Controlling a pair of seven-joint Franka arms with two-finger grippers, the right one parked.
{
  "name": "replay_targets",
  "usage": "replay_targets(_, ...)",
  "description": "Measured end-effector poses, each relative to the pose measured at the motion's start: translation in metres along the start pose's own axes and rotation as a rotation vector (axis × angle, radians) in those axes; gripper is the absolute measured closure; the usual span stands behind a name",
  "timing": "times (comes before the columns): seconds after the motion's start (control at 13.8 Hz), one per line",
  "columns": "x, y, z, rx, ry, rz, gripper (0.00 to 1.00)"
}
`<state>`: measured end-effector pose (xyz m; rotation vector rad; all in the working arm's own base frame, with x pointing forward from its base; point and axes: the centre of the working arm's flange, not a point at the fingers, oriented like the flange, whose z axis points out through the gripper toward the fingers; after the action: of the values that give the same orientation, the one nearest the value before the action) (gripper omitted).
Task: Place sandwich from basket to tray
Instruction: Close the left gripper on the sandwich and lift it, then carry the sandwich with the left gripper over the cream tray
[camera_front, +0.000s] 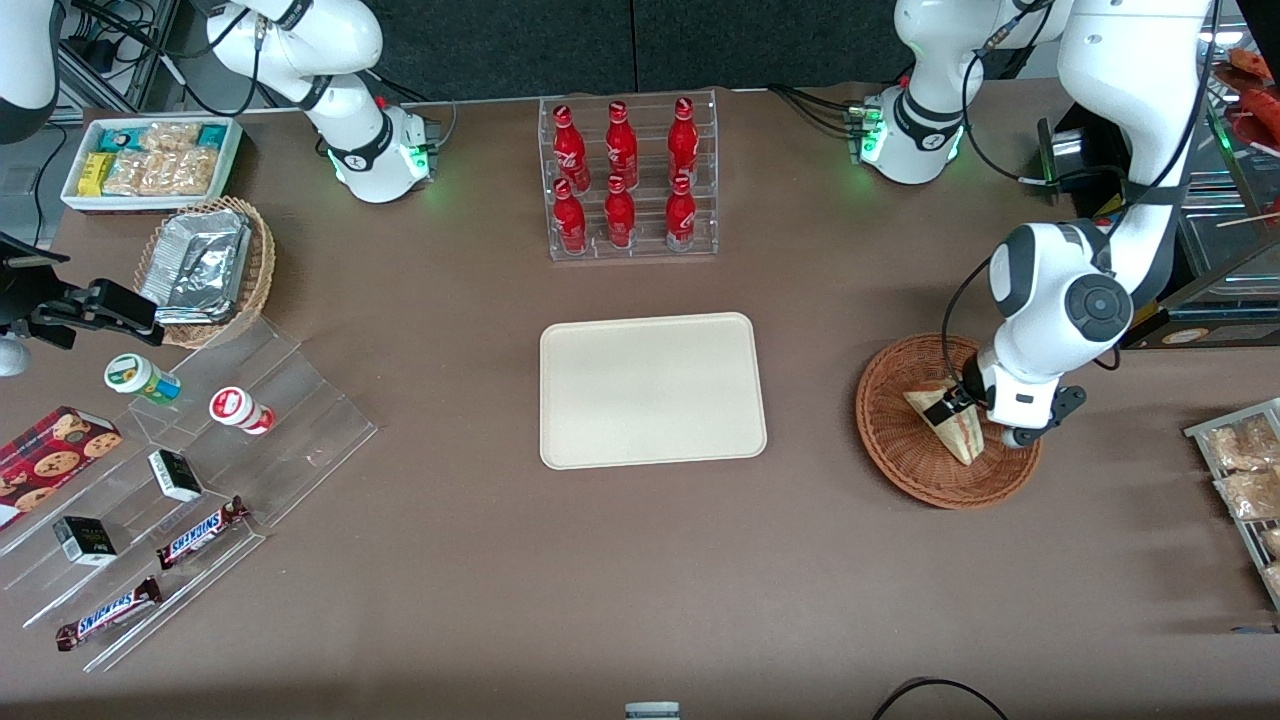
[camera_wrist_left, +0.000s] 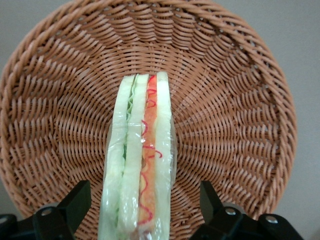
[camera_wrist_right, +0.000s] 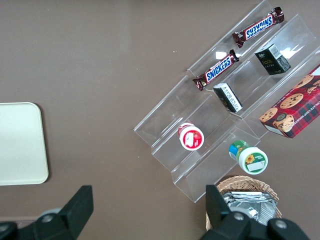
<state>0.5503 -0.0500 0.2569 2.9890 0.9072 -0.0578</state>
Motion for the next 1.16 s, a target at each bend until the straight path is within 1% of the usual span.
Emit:
replay_targets(0.07, 0.0, 0.0, 0.004, 0.003, -0.004, 0.0, 0.1)
replay_targets(0.15, 0.0, 0.0, 0.006, 0.005, -0.007, 0.0, 0.2)
replay_targets(0.29, -0.001, -0.001, 0.007, 0.007, -0.008, 0.001, 0.45)
replay_targets(0.36, -0.001, -0.001, 0.007, 0.014, -0.005, 0.012, 0.55)
replay_targets(0.51, -0.004, -0.002, 0.007, 0.053, 0.005, 0.058, 0.68)
replay_targets(0.58, -0.005, -0.002, 0.006, 0.078, 0.003, 0.081, 0.7)
replay_targets(0.73, -0.003, 0.003, -0.007, 0.115, -0.007, 0.103, 0.74)
replay_targets(0.8, -0.001, 0.009, -0.022, 0.134, -0.017, 0.109, 0.77)
replay_targets(0.87, 0.0, 0.018, -0.04, 0.15, -0.024, 0.118, 0.83)
replay_targets(0.95, -0.002, 0.03, -0.059, 0.162, -0.028, 0.132, 0.85)
replay_targets(1.16, -0.022, 0.071, -0.102, 0.182, -0.029, 0.194, 0.85)
